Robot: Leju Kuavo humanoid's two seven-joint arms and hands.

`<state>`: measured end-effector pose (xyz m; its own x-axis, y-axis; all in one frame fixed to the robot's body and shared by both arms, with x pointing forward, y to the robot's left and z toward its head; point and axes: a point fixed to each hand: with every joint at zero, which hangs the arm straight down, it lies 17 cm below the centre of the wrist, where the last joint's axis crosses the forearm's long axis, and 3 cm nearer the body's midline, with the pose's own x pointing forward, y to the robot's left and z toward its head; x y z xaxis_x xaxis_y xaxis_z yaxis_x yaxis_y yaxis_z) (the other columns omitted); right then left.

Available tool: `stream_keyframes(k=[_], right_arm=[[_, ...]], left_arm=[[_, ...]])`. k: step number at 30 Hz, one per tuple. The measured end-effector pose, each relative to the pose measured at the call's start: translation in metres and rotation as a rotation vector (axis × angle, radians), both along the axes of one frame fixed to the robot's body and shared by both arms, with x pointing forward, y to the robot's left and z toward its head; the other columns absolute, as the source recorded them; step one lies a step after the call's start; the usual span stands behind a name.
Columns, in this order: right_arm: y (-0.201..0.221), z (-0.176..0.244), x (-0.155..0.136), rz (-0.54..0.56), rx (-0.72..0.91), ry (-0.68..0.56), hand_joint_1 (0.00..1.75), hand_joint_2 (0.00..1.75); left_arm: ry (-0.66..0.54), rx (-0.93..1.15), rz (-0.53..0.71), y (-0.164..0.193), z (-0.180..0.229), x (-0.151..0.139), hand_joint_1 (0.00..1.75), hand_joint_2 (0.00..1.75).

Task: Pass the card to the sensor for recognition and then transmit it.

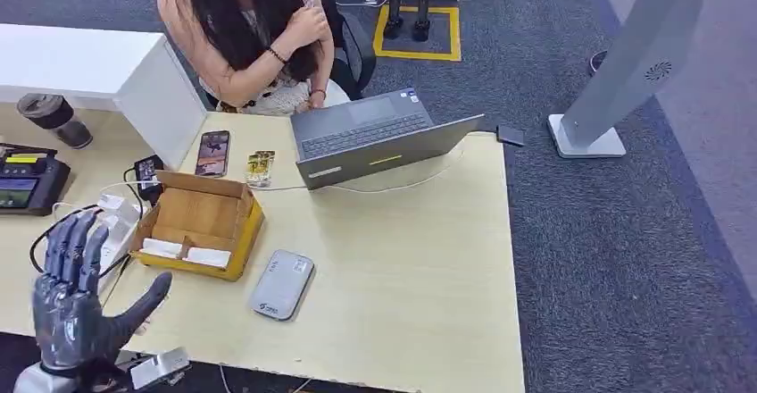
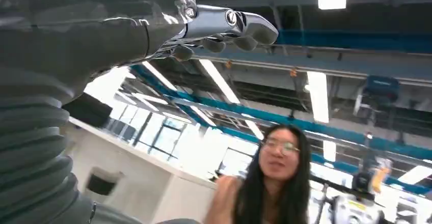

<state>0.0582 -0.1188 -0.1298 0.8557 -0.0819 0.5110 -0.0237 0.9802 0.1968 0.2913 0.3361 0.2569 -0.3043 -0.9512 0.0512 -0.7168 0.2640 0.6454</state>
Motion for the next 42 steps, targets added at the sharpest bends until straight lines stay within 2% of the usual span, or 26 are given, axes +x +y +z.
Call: stream_keyframes(k=[5, 10, 15, 18, 21, 42], right_arm=[[-0.005, 0.002, 0.006, -0.061, 0.005, -0.009, 0.00, 0.00], [-0.007, 0.005, 0.014, -0.102, 0.022, -0.012, 0.00, 0.00], [-0.008, 0.005, 0.014, -0.103, 0.022, -0.012, 0.00, 0.00], [-0.007, 0.007, 0.016, -0.109, 0.025, -0.018, 0.00, 0.00], [-0.007, 0.007, 0.017, -0.111, 0.026, -0.019, 0.00, 0.00], [-0.008, 0.008, 0.020, -0.119, 0.025, -0.022, 0.00, 0.00]], left_arm=[[-0.010, -0.110, 0.122, 0.039, 0.006, -0.051, 0.00, 1.75], [0.011, -0.198, 0.226, 0.084, 0.002, -0.074, 0.00, 1.75], [0.011, -0.198, 0.229, 0.084, 0.002, -0.074, 0.00, 1.75], [0.016, -0.188, 0.295, 0.101, 0.001, -0.086, 0.00, 1.75], [0.015, -0.187, 0.311, 0.104, 0.001, -0.088, 0.00, 1.75], [0.014, -0.194, 0.330, 0.108, 0.000, -0.092, 0.00, 1.75]])
